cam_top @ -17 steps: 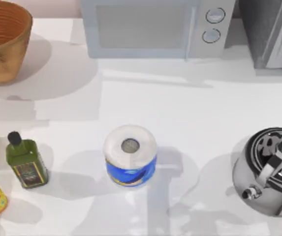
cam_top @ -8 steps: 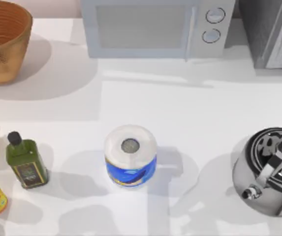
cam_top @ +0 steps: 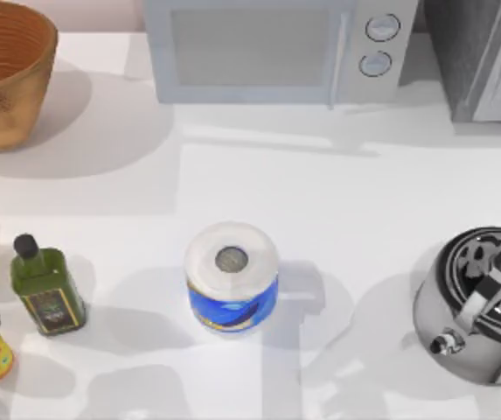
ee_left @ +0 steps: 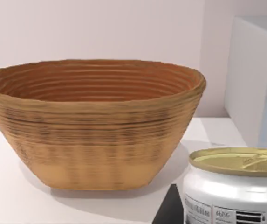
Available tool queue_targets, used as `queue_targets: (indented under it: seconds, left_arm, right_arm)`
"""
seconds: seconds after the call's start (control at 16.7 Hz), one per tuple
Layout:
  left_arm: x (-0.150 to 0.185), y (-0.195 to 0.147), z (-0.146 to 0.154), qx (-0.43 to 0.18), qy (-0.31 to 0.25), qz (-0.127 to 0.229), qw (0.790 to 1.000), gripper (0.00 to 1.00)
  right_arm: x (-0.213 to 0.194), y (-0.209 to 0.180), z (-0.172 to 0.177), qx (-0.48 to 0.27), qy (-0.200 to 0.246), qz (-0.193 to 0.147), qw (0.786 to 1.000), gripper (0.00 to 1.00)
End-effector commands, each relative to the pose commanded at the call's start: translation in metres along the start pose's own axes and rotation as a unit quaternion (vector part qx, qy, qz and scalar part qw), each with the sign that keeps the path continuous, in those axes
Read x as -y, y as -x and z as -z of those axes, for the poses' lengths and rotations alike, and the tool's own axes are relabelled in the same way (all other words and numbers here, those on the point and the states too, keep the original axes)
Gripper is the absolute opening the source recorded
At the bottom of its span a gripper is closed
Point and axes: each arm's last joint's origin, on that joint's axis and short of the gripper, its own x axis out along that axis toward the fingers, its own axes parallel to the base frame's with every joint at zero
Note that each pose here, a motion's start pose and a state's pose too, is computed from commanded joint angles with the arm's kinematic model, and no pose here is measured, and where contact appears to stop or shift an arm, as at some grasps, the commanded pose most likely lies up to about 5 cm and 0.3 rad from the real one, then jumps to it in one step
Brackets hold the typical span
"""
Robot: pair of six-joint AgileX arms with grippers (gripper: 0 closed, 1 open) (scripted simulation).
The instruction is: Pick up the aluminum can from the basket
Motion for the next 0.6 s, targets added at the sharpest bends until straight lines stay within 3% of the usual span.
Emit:
queue_targets:
  seconds: [0.36, 0.6]
  left_arm:
    - [0.0, -0.001, -0.003, -0.004, -0.002, 0.005, 1.0, 0.0]
    - [0.003, -0.011, -0.024, -0.006, -0.005, 0.052, 0.999, 0.0]
  right_arm:
    - [0.0, 0.0, 0.0, 0.0, 0.0, 0.0, 1.0, 1.0]
    - [0.0, 0.0, 0.0, 0.0, 0.0, 0.0, 1.0, 1.0]
